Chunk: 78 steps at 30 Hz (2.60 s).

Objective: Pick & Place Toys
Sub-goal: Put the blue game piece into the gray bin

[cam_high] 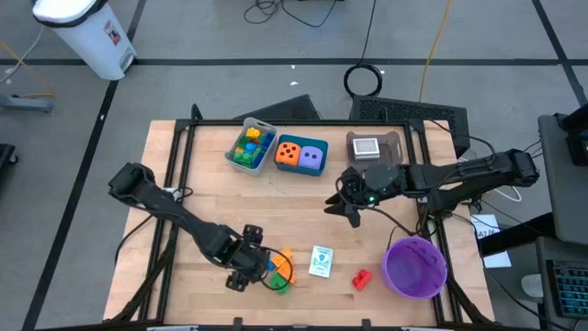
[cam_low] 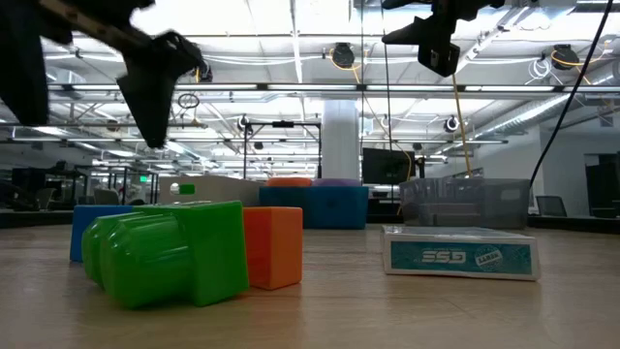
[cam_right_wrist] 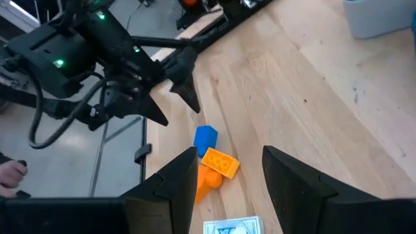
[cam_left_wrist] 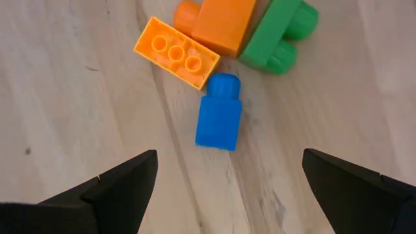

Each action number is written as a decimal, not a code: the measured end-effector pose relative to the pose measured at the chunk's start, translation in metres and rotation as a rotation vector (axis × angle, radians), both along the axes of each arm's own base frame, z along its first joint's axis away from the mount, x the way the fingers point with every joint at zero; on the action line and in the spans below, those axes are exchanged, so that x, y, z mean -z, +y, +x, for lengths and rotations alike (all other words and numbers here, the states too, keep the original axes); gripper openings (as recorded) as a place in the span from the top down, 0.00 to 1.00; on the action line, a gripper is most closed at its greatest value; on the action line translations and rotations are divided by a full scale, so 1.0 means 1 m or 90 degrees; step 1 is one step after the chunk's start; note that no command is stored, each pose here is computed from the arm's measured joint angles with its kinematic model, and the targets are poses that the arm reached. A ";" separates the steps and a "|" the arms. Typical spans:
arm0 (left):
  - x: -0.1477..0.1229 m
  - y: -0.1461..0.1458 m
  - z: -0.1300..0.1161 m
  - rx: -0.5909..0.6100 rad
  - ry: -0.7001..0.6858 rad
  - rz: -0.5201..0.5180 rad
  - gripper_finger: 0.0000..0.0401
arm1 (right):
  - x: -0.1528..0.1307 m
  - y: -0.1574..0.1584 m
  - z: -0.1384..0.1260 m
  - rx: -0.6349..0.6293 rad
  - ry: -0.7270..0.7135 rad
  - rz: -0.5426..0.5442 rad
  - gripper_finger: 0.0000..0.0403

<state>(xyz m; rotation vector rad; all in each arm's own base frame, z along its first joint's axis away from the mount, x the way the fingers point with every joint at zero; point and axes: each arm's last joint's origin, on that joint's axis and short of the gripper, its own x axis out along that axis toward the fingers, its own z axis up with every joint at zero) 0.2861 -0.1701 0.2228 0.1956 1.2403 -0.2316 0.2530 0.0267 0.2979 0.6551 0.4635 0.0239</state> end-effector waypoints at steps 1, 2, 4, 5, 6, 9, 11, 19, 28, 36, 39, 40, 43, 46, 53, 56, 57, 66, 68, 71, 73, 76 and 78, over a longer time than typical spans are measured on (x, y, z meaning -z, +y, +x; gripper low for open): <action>0.005 0.000 0.002 -0.001 -0.003 -0.002 0.03 | 0.001 0.000 0.001 0.000 0.003 0.000 0.59; 0.011 0.001 0.004 -0.001 -0.006 -0.004 0.03 | 0.001 0.000 0.001 -0.001 0.004 0.000 0.59; 0.021 0.001 0.007 -0.001 -0.012 -0.007 0.03 | 0.001 0.000 0.001 0.000 0.003 -0.001 0.59; 0.025 0.002 0.010 -0.003 -0.013 -0.008 0.03 | 0.001 0.000 0.001 0.000 0.002 -0.001 0.59; 0.029 0.001 0.013 -0.003 -0.016 -0.010 0.03 | 0.001 0.000 0.001 0.000 0.002 -0.001 0.59; 0.041 0.003 0.021 -0.002 -0.017 -0.013 0.03 | 0.000 0.000 0.000 -0.001 0.001 0.000 0.59; 0.049 0.003 0.024 0.000 -0.008 -0.009 0.03 | 0.000 0.000 0.000 -0.002 -0.001 0.000 0.59; 0.076 0.005 0.031 0.012 0.060 -0.031 0.03 | 0.000 0.001 -0.001 -0.016 0.006 0.006 0.59; 0.080 0.005 0.032 0.007 0.063 -0.026 0.09 | 0.001 0.001 -0.001 -0.034 0.008 0.014 0.59; 0.078 0.012 0.034 -0.031 0.068 -0.033 0.34 | 0.001 0.001 -0.001 -0.034 0.008 0.014 0.59; 0.069 0.021 0.036 -0.062 0.075 -0.064 0.43 | 0.001 0.001 -0.001 -0.034 0.008 0.014 0.59; 0.062 0.025 0.037 -0.068 0.069 -0.080 0.46 | 0.001 0.001 -0.001 -0.034 0.008 0.014 0.59; 0.037 0.039 0.038 -0.082 0.038 -0.127 0.56 | 0.000 0.001 -0.001 -0.034 0.007 0.014 0.59; 0.009 0.056 0.035 -0.103 -0.011 -0.153 0.66 | 0.000 0.001 -0.001 -0.033 0.006 0.014 0.59; -0.049 0.092 0.018 -0.139 -0.138 -0.179 0.79 | 0.000 0.001 -0.001 -0.033 0.005 0.011 0.59; -0.062 0.099 0.012 -0.138 -0.171 -0.173 0.81 | 0.000 0.001 -0.001 -0.032 0.006 0.012 0.59; -0.064 0.101 0.011 -0.135 -0.175 -0.172 0.81 | 0.000 0.001 -0.001 -0.032 0.005 0.012 0.59; -0.048 0.104 -0.001 -0.196 -0.040 -0.145 0.68 | 0.000 0.001 -0.001 -0.031 0.006 0.013 0.59; -0.043 0.106 -0.009 -0.234 0.024 -0.127 0.61 | 0.000 0.001 -0.001 -0.031 0.006 0.012 0.59; -0.026 0.110 -0.026 -0.305 0.133 -0.080 0.51 | 0.000 0.001 -0.001 -0.032 0.006 0.012 0.59; -0.013 0.110 -0.037 -0.326 0.194 -0.065 0.44 | 0.000 0.001 -0.001 -0.033 0.005 0.009 0.59; 0.006 0.104 -0.052 -0.332 0.250 -0.087 0.36 | 0.000 0.001 -0.001 -0.037 0.003 0.000 0.59; 0.016 0.099 -0.059 -0.339 0.266 -0.102 0.32 | 0.000 0.001 -0.001 -0.038 0.003 -0.002 0.59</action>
